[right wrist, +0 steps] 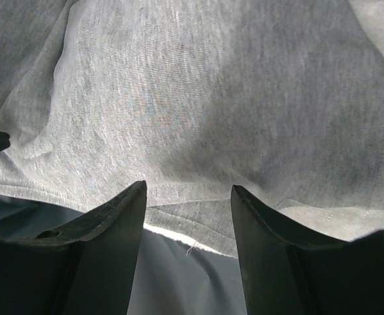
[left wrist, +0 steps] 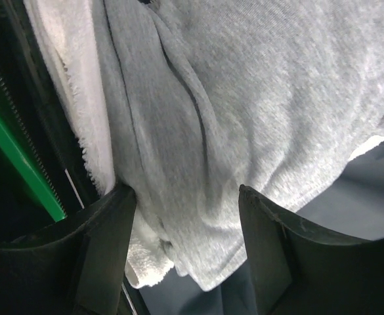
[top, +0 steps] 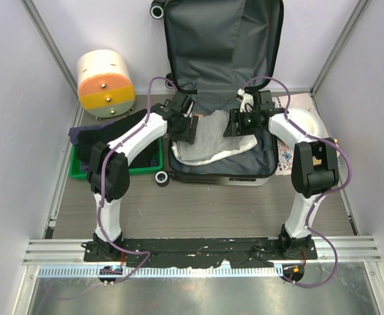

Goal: Open, take out, and arrange the luggage

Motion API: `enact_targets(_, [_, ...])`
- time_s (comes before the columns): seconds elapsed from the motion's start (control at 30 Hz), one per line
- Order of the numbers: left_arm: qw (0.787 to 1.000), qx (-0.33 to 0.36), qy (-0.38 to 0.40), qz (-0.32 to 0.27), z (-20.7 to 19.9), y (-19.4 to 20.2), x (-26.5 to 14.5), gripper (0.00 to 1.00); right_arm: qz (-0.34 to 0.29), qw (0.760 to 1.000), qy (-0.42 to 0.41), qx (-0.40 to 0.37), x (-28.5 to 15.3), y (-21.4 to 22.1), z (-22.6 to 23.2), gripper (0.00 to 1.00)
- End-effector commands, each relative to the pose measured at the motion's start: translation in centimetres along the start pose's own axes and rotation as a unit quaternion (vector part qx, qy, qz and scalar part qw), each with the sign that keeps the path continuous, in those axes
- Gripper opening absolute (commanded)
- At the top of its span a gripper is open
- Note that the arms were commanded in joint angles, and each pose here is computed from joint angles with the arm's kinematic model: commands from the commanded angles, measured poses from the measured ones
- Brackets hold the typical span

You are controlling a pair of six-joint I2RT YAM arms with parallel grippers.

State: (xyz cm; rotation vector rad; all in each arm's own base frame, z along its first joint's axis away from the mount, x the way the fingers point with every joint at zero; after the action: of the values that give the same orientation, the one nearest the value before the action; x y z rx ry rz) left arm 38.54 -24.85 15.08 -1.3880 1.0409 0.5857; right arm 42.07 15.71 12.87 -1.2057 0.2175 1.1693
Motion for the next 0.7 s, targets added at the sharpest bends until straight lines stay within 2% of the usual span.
enact_targets(0.0, [1.000,-0.008,-0.009,-0.009,0.3,-0.5,1.6,0.62,-0.030,0.999,-0.007,-0.018,-1.2,-1.8,0.6,0.59])
enact_targets(0.03, [1.000,-0.008,-0.005,-0.016,0.2,-0.9,1.3,0.47,-0.029,0.999,-0.011,-0.022,-1.4,-1.8,0.8,0.59])
enact_targets(0.1, [0.999,-0.002,0.014,-0.040,-0.5,-2.0,0.2,0.35,-0.032,0.999,-0.016,-0.027,-1.8,-1.9,1.2,0.59])
enact_targets(0.13, [0.998,-0.001,0.025,-0.063,-0.8,-2.8,-1.3,0.23,-0.033,0.999,-0.020,-0.028,-2.0,-1.9,1.3,0.59])
enact_targets(0.2, [0.995,0.009,0.038,-0.094,-1.3,-4.0,-2.9,0.11,-0.032,0.999,-0.022,-0.028,-2.0,-1.8,1.5,0.59])
enact_targets(0.23, [0.993,0.012,0.041,-0.109,-1.4,-4.6,-4.1,0.00,-0.034,0.999,-0.023,-0.031,-2.2,-2.0,1.6,0.60])
enact_targets(0.33, [0.991,0.016,0.042,-0.127,-1.5,-6.0,-6.6,0.00,-0.037,0.999,-0.024,-0.032,-2.3,-2.2,1.7,0.60])
enact_targets(0.47, [0.993,0.007,0.032,-0.111,0.3,-5.7,-9.2,0.00,-0.045,0.998,-0.032,-0.028,-2.8,-2.8,2.3,0.60])
enact_targets(0.67, [0.995,0.050,0.019,-0.083,1.8,-4.1,-9.8,0.01,-0.046,0.998,-0.039,-0.026,-2.9,-2.9,2.6,0.63])
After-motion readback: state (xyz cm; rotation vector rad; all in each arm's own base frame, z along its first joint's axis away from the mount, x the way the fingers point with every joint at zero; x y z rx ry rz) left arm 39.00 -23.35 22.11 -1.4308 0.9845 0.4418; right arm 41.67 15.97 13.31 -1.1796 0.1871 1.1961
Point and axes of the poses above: each gripper's point midway between its finger pads, its own x axis out along the fingers, its own z axis along the line the jaws close on, y = z × x, the point moved 3 cm from there along -x, back along the fingers, and after that the axes turned 1 degree about -x, right-handed, at the moved point
